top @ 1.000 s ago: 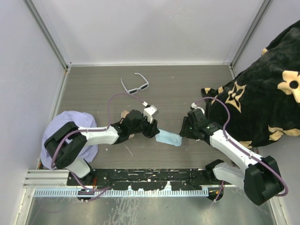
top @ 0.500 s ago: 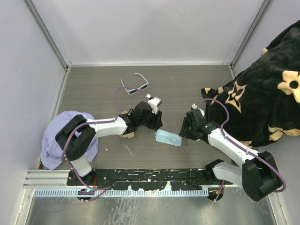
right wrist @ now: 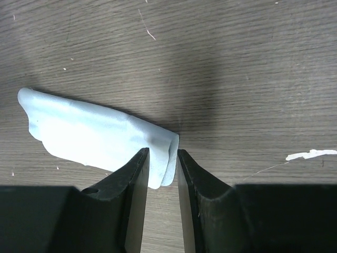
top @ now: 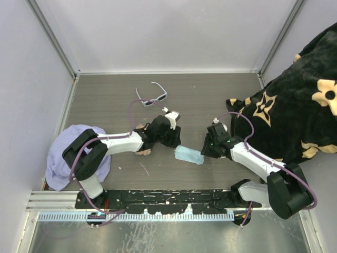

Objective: Organize the sunglasses
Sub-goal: Fold the glasses cleaning cloth at the center of the board.

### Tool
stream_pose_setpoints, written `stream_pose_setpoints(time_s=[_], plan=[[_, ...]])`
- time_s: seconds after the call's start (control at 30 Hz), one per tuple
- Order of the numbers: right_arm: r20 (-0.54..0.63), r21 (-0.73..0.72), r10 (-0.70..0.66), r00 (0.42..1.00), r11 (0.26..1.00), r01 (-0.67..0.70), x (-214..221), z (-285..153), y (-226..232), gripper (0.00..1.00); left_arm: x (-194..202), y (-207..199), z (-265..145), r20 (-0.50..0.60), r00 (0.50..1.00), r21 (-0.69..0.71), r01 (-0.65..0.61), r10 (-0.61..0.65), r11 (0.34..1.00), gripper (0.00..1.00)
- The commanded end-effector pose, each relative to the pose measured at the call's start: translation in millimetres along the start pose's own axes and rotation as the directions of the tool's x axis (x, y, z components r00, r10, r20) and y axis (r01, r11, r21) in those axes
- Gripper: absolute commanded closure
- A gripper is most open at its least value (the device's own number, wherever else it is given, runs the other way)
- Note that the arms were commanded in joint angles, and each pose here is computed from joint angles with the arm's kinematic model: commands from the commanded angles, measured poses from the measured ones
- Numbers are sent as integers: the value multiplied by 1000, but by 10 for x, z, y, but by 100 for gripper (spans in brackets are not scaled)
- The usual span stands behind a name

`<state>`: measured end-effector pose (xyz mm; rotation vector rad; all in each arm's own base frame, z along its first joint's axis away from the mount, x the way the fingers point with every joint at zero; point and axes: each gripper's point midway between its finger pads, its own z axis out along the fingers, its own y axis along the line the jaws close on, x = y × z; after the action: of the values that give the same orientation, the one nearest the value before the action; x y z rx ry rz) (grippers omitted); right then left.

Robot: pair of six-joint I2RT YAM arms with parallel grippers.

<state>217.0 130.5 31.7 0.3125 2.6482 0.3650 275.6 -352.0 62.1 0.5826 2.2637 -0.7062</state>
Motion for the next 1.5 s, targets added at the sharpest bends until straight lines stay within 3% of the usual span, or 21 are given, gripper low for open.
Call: stream_pose_setpoints(time_s=[0.0, 0.57, 0.97, 1.2, 1.33, 1.47], plan=[[26, -24, -8, 1000, 1000, 9, -68, 12, 56, 68, -192, -35, -40, 48, 999, 0, -4, 4, 1000, 50], [41, 11, -22, 999, 1000, 22, -82, 43, -18, 86, -217, -16, -133, 44, 999, -5, -14, 15, 1000, 51], [78, 64, -52, 996, 997, 47, -185, -17, -94, 90, -454, 58, -684, 110, 994, -79, -2, 11, 997, 51], [162, 24, -60, 985, 998, 56, -342, -259, -19, 65, -458, 580, -1334, 116, 993, -375, 68, -26, 924, 49], [200, -2, -63, 978, 998, 65, -416, -399, 36, 62, -404, 915, -1822, 144, 989, -540, 113, -41, 834, 42], [201, -26, -73, 977, 996, 80, -422, -458, 85, 62, -214, 1170, -1979, 125, 985, -594, 168, -116, 787, 39]])
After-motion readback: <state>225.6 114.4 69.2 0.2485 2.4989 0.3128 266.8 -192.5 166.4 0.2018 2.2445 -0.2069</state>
